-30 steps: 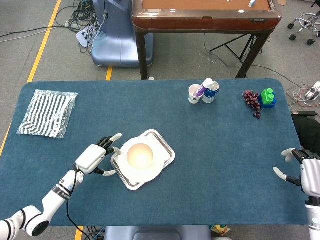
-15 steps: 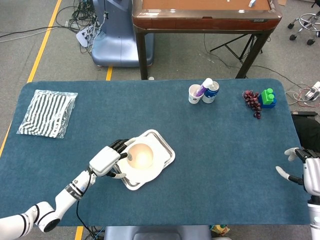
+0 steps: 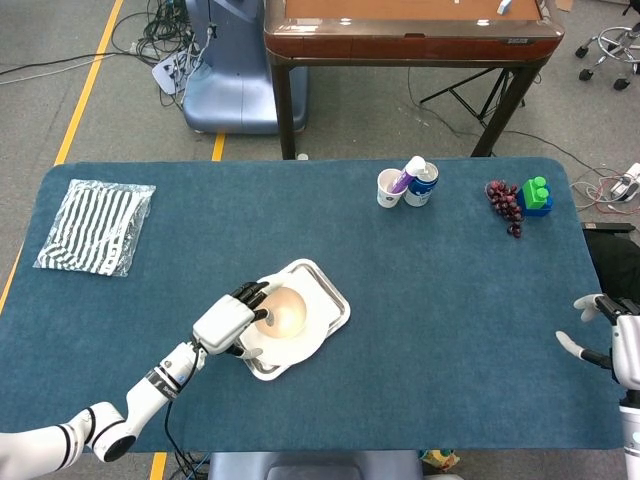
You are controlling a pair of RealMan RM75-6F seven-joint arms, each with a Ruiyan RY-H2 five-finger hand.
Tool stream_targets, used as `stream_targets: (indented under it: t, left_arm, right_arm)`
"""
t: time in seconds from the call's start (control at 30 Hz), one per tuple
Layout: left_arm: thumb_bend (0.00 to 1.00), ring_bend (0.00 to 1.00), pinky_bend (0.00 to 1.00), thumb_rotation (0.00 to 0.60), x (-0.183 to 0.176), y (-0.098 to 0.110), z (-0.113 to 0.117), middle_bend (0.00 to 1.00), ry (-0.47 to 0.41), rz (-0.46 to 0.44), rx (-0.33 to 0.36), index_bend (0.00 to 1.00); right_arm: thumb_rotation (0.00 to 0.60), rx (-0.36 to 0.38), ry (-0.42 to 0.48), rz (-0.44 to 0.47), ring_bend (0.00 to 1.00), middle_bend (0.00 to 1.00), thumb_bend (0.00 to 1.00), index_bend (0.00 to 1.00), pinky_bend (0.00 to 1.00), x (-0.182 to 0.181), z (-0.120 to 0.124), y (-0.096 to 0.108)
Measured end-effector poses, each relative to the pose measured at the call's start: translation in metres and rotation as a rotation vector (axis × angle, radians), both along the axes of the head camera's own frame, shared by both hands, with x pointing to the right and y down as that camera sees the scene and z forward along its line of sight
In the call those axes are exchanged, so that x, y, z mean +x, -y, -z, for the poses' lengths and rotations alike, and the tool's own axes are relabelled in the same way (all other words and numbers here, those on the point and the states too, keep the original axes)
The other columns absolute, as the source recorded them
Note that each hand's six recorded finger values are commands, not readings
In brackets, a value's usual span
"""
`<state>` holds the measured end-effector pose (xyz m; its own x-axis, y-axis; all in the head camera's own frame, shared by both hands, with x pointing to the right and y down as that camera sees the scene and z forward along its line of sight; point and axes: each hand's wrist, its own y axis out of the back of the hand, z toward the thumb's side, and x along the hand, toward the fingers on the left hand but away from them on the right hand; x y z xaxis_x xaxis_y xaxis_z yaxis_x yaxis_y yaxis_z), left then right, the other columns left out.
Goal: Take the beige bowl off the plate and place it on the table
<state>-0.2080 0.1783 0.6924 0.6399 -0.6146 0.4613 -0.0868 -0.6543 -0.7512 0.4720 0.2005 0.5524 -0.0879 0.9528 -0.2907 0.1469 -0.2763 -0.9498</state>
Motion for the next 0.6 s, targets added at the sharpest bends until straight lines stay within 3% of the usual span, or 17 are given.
stream_targets:
  t: [0.6]
  left_arm:
    - [0.14,0.0,0.07,0.6,0.014,-0.001,-0.009,0.0,0.017,-0.017,0.066,0.5]
  right_arm:
    - [0.6,0.0,0.005,-0.006,0.43,0.56,0.0,0.47,0.44,0.002,0.0,0.001]
